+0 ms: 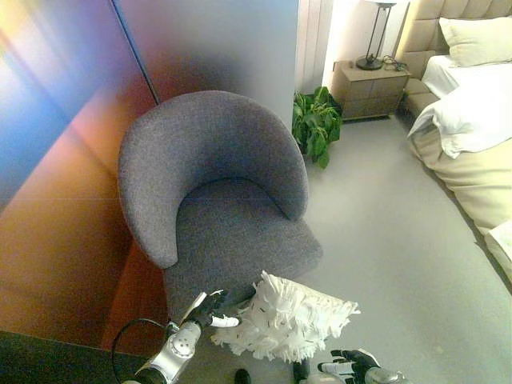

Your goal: Pick up the pillow and put it on the sofa.

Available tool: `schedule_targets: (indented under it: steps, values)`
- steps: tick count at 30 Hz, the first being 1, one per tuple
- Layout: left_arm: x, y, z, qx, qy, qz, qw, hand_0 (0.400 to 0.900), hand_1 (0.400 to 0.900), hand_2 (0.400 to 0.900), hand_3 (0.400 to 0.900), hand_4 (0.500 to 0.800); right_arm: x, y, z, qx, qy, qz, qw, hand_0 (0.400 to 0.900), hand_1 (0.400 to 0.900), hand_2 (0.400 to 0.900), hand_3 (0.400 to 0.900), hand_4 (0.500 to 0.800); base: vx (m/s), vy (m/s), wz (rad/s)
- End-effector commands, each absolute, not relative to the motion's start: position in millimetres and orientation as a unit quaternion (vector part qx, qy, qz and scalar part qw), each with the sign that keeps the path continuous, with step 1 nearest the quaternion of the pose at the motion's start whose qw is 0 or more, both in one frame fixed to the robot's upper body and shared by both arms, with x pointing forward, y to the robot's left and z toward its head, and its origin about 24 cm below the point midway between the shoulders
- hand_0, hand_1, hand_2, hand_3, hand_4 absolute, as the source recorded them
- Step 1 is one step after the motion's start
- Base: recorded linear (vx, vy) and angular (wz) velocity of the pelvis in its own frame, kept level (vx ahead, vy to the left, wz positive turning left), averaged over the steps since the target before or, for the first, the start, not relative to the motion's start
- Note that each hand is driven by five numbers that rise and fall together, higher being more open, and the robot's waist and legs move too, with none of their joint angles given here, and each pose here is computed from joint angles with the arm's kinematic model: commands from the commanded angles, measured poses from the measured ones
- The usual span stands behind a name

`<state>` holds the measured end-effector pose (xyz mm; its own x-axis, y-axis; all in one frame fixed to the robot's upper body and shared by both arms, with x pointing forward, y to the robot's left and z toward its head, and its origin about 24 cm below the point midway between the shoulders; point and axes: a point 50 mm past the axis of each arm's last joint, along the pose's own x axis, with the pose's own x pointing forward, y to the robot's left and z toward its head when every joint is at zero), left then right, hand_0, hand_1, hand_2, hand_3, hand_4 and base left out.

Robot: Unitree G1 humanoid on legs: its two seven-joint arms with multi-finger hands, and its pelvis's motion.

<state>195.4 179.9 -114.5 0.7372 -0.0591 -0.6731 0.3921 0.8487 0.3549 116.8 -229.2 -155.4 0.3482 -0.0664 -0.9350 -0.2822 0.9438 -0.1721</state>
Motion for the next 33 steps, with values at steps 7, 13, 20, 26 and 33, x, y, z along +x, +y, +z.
schedule_targets:
  steps: [7, 13, 20, 26, 33]
  values:
    - [238.4, 179.9, -86.5, 0.253, 0.262, -0.115, 0.924, 0.9, 0.9, 0.9, 0.9, 0.8, 119.0, -233.1, -154.3, -0.181, 0.567, 0.086, 0.799, 0.9, 0.9, 0.9, 0.9, 0.8, 0.0, 0.0, 0.0]
    - [238.0, 178.5, -88.6, 0.26, 0.266, -0.114, 0.921, 0.9, 0.9, 0.9, 0.9, 0.8, 127.7, -232.2, -151.8, -0.189, 0.557, 0.089, 0.804, 0.9, 0.9, 0.9, 0.9, 0.8, -0.011, -0.006, -0.04]
    - [244.5, 176.2, -85.9, 0.257, 0.259, -0.109, 0.925, 0.9, 0.9, 0.9, 0.9, 0.8, 145.1, -234.2, -145.0, -0.201, 0.531, 0.086, 0.819, 0.9, 0.9, 0.9, 0.9, 0.8, -0.054, -0.005, -0.09]
    - [255.6, 169.3, -79.4, 0.251, 0.247, -0.105, 0.93, 0.9, 0.9, 0.9, 0.9, 0.8, 163.2, -234.6, -137.3, -0.207, 0.503, 0.082, 0.835, 0.9, 0.9, 0.9, 0.9, 0.8, -0.05, -0.014, -0.06]
    - [270.2, 165.1, -69.1, 0.255, 0.227, -0.094, 0.935, 0.9, 0.9, 0.9, 0.9, 0.8, 182.7, -231.7, -128.7, -0.218, 0.477, 0.085, 0.847, 0.9, 0.9, 0.9, 0.9, 0.8, -0.036, -0.017, -0.05]
